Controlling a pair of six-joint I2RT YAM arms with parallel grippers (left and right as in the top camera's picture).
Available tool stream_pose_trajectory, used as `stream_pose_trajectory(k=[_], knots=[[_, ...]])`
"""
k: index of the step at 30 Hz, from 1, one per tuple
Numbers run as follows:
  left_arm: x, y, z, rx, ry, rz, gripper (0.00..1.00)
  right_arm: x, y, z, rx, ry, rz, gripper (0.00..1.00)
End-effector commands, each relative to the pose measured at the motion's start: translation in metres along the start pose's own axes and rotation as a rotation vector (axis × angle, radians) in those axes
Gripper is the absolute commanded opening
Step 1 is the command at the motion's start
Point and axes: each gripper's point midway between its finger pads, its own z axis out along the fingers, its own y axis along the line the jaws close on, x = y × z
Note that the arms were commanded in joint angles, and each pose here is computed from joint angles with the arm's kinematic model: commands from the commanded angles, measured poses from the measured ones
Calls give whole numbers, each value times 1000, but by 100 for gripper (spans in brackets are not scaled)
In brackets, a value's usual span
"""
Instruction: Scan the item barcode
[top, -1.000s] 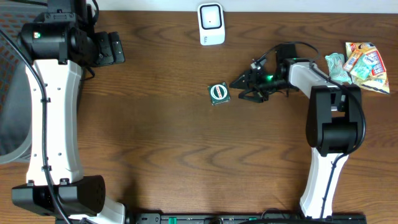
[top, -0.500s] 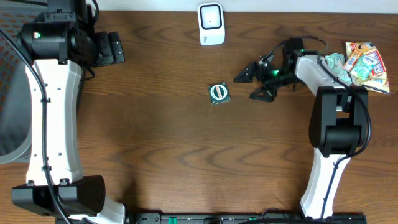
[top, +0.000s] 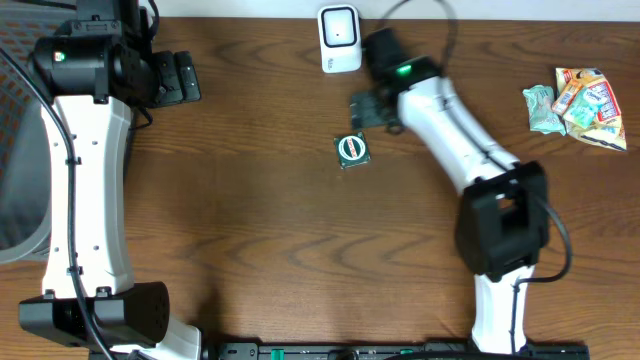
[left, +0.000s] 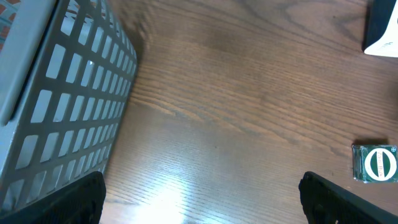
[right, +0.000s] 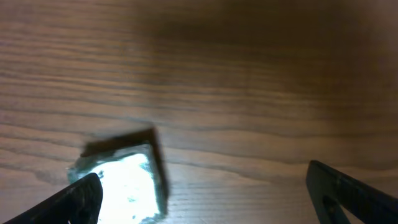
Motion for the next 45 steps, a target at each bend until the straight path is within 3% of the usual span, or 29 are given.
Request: stream_pose_trajectory(k=[1, 7, 25, 38, 45], knots=[[1, 4, 3, -19, 6, -12, 98, -7, -1, -1, 241, -98, -104, 99], [1, 4, 3, -19, 6, -12, 98, 9, 44, 12, 236, -94, -295, 99], [1, 4, 3, -19, 6, -12, 98, 38, 70, 39, 231, -33, -346, 98], [1, 4, 3, -19, 6, -12, 98, 42, 65, 39, 241, -9, -353, 50], [1, 4, 3, -19, 6, -11, 98, 45, 68, 41, 206, 10, -347, 44]])
